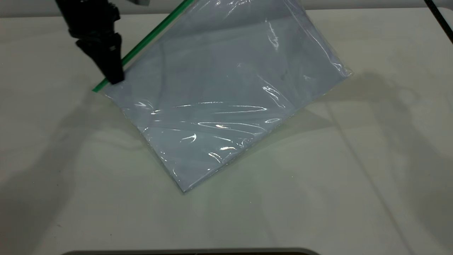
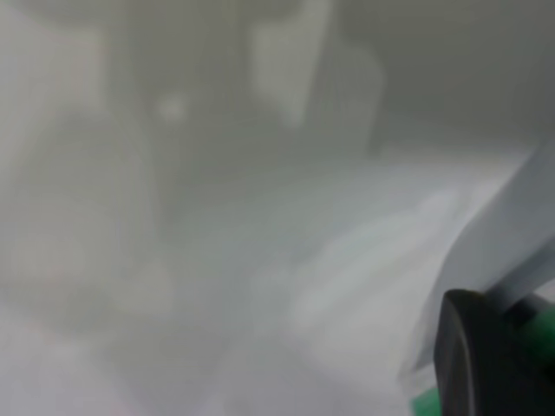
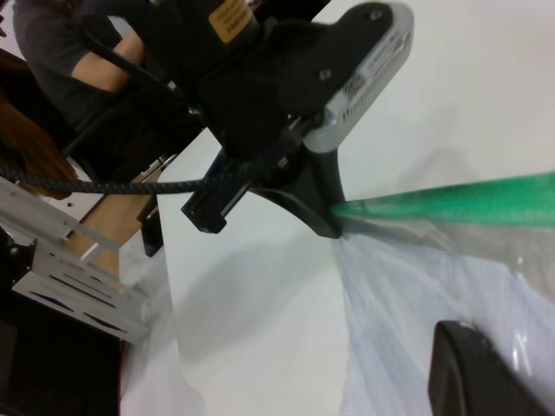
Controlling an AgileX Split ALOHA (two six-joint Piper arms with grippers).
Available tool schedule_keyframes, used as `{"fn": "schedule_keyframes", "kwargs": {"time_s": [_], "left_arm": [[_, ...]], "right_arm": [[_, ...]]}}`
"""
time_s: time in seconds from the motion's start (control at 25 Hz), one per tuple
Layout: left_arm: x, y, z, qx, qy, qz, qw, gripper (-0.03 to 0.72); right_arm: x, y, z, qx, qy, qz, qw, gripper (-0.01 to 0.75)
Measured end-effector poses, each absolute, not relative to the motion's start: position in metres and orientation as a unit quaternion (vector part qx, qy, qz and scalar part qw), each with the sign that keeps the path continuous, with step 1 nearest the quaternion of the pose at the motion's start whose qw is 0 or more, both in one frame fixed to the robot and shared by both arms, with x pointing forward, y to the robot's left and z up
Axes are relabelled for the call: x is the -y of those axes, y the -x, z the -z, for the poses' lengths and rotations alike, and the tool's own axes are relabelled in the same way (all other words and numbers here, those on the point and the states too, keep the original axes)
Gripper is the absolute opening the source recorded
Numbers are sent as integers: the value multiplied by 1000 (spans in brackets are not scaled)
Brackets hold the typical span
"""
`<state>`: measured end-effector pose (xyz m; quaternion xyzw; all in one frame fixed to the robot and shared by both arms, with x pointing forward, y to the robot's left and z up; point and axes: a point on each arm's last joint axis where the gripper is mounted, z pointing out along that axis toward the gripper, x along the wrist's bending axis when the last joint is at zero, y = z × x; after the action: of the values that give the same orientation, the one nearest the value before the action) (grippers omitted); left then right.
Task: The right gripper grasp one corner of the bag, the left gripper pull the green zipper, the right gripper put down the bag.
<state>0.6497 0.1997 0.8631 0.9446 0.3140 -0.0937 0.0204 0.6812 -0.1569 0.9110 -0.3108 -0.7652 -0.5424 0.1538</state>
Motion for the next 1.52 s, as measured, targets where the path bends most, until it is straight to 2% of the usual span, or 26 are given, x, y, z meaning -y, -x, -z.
{"fn": "schedule_keyframes", "kwargs": {"time_s": [0.28, 0.44, 0.6, 0.68, 0.8, 0.88, 1.0, 1.08, 1.16, 1.28, 1.4, 1.52], "left_arm": [[-224, -651, -861, -339, -934, 108, 1, 62], [-242, -652, -857, -341, -934, 99, -29, 66], [-238, -652, -863, -360, -927, 105, 3, 137], [-236, -652, -876, -365, -926, 100, 16, 212], [-235, -654, -909, -371, -924, 84, 29, 306], [-235, -653, -945, -377, -923, 62, 43, 348], [-235, -645, -994, -377, -923, 32, 67, 363], [-235, -636, -1025, -375, -923, 7, 84, 365], [-237, -625, -1059, -372, -922, -29, 106, 367], [-240, -603, -1103, -369, -916, -80, 135, 366], [-243, -573, -1151, -379, -900, -133, 169, 368], [-248, -536, -1194, -397, -875, -184, 208, 369]], "right_arm": [[158, -681, -912, 763, 310, 545, 155, 34], [168, -685, -914, 762, 314, 549, 142, 34], [172, -686, -911, 774, 312, 537, 126, 40], [171, -687, -908, 784, 315, 523, 112, 57], [165, -687, -902, 802, 323, 492, 96, 143], [159, -684, -899, 818, 317, 471, 92, 249], [155, -683, -902, 845, 307, 433, 61, 428], [158, -685, -916, 858, 313, 408, 14, 507], [166, -691, -936, 861, 328, 385, -53, 534], [177, -686, -992, 860, 323, 371, -136, 536], [183, -662, -1052, 854, 329, 372, -154, 522], [189, -623, -1103, 855, 350, 362, -123, 485]]}}
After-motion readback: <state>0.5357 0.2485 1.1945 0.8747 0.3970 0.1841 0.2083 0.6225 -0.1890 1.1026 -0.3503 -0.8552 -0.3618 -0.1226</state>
